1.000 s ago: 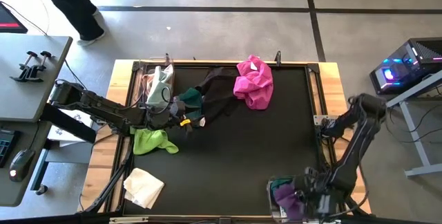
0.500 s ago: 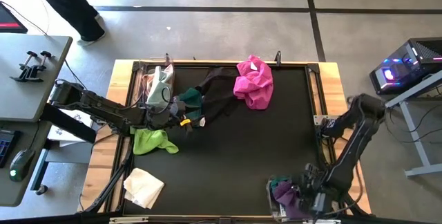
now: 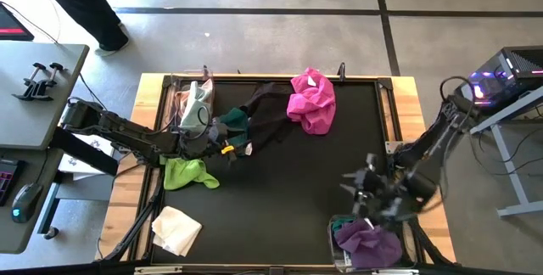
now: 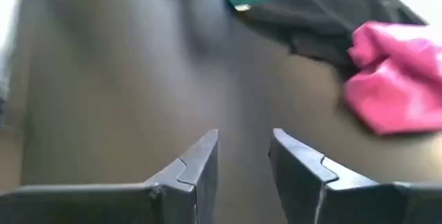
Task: Sort towels by color in basket
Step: Put the light green towel into the top transparent bin
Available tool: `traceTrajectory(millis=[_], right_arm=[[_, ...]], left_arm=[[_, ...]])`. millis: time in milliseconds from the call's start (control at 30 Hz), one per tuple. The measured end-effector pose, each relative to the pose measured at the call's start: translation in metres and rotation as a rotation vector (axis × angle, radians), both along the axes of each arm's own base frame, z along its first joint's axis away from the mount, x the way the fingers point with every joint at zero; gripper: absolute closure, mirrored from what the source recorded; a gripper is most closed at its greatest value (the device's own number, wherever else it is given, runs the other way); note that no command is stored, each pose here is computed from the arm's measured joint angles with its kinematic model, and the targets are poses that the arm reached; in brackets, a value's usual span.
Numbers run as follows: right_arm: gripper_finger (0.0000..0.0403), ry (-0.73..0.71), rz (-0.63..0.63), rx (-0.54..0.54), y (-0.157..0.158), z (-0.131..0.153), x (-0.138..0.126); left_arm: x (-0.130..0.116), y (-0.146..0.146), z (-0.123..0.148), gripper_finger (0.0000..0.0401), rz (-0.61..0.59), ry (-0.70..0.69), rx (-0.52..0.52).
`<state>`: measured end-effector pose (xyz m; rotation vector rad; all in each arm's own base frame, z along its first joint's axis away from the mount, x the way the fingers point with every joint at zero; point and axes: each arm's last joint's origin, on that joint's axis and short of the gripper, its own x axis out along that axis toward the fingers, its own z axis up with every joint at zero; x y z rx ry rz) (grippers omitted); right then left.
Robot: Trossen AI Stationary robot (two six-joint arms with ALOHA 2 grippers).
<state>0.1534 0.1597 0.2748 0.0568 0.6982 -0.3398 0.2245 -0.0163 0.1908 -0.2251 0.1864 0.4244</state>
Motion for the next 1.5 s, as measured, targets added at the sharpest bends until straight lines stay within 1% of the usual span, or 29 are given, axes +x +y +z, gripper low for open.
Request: traceTrajectory(millis=[67, 100, 133, 200, 233, 300, 367, 433, 500, 600, 700, 800, 900, 967, 1033, 1133, 1200, 1300, 1433, 1500], right_arm=[[0.0284, 0.037, 0.037, -0.097, -0.011, -0.006, 0.015], [0.0286, 0.049, 0.067, -0.125, -0.017, -0.011, 0.024], [0.0288, 0.057, 0.103, -0.129, -0.023, -0.016, 0.034], [0.0294, 0.053, 0.214, -0.082, -0.036, -0.034, 0.054], [0.0297, 0.020, 0.278, -0.033, -0.044, -0.045, 0.064], [0.0304, -0.121, 0.419, 0.076, -0.060, -0.066, 0.080], [0.0310, -0.298, 0.497, 0.131, -0.078, -0.082, 0.092], [0.0313, -0.419, 0.480, 0.119, -0.095, -0.096, 0.097], [0.0315, -0.484, 0.448, 0.069, -0.107, -0.106, 0.104], [0.0312, -0.483, 0.429, 0.007, -0.115, -0.120, 0.117], [0.0297, -0.457, 0.415, 0.004, -0.116, -0.130, 0.135], [0.0274, -0.433, 0.414, 0.005, -0.114, -0.139, 0.152], [0.0250, -0.418, 0.412, 0.012, -0.111, -0.147, 0.167], [0.0237, -0.415, 0.401, 0.032, -0.110, -0.151, 0.177], [0.0229, -0.405, 0.389, 0.054, -0.109, -0.157, 0.183], [0.0224, -0.389, 0.378, 0.079, -0.106, -0.167, 0.193], [0.0224, -0.377, 0.371, 0.093, -0.105, -0.173, 0.198], [0.0224, -0.357, 0.369, 0.118, -0.104, -0.182, 0.203], [0.0224, -0.368, 0.362, 0.149, -0.103, -0.182, 0.206], [0.0224, -0.372, 0.361, 0.157, -0.103, -0.181, 0.207]], left_arm=[[0.000, 0.000, 0.001, 0.0206, 0.003, -0.012, 0.003], [0.000, 0.000, 0.002, 0.0206, 0.004, -0.018, 0.003], [0.001, 0.000, 0.002, 0.0206, 0.004, -0.024, 0.003], [0.001, 0.000, 0.004, 0.0206, 0.004, -0.038, 0.001], [0.001, 0.000, 0.004, 0.0206, 0.005, -0.040, 0.001], [0.001, 0.000, 0.004, 0.0206, 0.005, -0.039, 0.001], [0.001, 0.000, 0.004, 0.0206, 0.004, -0.038, 0.004], [0.001, 0.000, 0.003, 0.0206, -0.001, -0.028, 0.022], [0.001, -0.001, 0.002, 0.0206, -0.006, -0.013, 0.032], [0.003, -0.001, -0.004, 0.0206, 0.001, 0.007, 0.004], [0.006, -0.001, -0.012, 0.0206, 0.010, 0.029, -0.022], [0.011, -0.003, -0.015, 0.0206, 0.001, 0.037, -0.001], [0.022, -0.011, -0.009, 0.0208, -0.045, 0.056, 0.067], [0.028, -0.019, -0.004, 0.0212, -0.093, 0.113, 0.144], [0.032, -0.025, 0.000, 0.0216, -0.138, 0.223, 0.217], [0.033, -0.032, 0.005, 0.0219, -0.150, 0.405, 0.263], [0.030, -0.034, 0.005, 0.0219, -0.144, 0.498, 0.249], [0.022, -0.033, -0.002, 0.0219, -0.108, 0.595, 0.188], [0.013, -0.029, -0.012, 0.0219, -0.036, 0.686, 0.065], [0.010, -0.028, -0.017, 0.0219, -0.011, 0.725, 0.039]])
